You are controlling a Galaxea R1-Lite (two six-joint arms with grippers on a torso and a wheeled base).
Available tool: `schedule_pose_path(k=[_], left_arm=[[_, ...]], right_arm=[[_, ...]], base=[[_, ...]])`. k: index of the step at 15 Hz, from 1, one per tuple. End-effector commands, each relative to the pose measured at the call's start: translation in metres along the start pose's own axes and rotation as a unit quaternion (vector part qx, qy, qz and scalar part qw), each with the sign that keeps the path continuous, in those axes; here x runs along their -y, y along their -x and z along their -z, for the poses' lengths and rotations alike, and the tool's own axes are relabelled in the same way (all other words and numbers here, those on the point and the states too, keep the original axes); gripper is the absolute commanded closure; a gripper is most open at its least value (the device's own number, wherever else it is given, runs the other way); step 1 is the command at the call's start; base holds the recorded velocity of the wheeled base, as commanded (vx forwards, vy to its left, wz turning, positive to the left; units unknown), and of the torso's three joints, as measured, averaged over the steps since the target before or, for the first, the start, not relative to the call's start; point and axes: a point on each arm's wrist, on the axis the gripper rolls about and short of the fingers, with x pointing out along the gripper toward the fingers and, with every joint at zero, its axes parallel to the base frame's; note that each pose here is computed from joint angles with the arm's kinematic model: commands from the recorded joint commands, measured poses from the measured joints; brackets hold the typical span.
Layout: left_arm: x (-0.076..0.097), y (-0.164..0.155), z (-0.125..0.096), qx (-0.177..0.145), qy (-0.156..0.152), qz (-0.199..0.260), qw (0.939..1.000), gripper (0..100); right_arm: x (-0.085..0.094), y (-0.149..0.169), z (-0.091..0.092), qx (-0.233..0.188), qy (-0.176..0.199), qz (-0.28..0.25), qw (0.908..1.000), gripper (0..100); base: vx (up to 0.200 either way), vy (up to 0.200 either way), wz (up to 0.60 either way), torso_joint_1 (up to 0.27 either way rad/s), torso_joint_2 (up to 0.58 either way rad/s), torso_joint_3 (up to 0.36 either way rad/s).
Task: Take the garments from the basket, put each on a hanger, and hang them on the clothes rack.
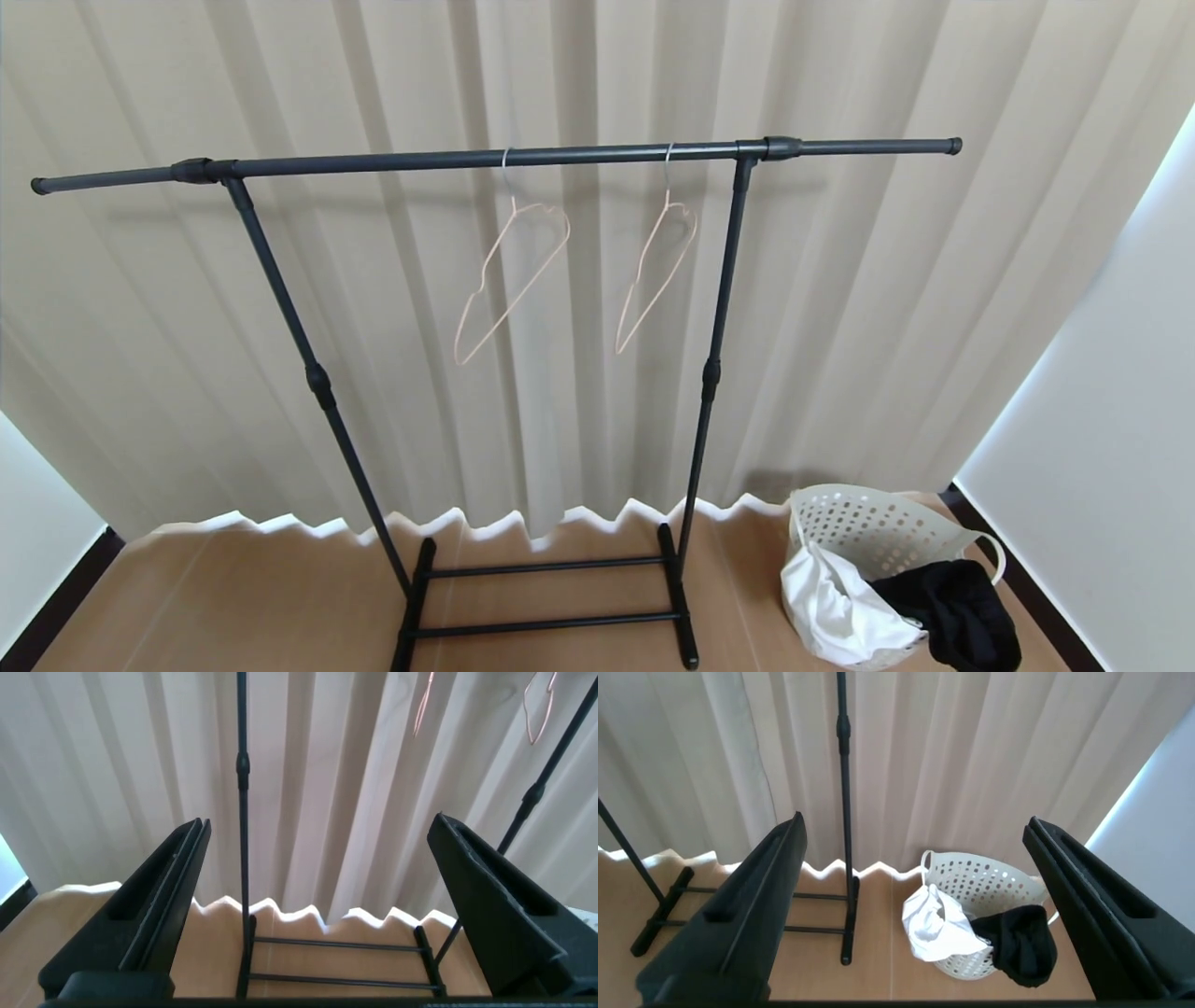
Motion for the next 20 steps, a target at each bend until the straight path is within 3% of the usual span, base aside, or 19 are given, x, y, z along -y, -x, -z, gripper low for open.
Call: schedule_pose_path(k=[1, 20], left_arm=[[0.0000, -0.0001, 0.0000, -0.001, 0.000, -0.001, 1.0000, 0], [-0.0001, -0.0003, -0.0002, 0.000, 0.002, -0.002, 1.0000, 0]], right_arm=[[0.0000, 0.0000, 0.0001, -0.001, 0.000, 0.000, 1.0000, 0], [0.0000, 0.0000, 0.0001, -0.001, 0.000, 0.000, 1.0000, 0]], base=[[0.000, 0.000, 0.00, -0.178, 0.39, 0.227], [0.000, 0.000, 0.00, -0.192, 0.50, 0.316]])
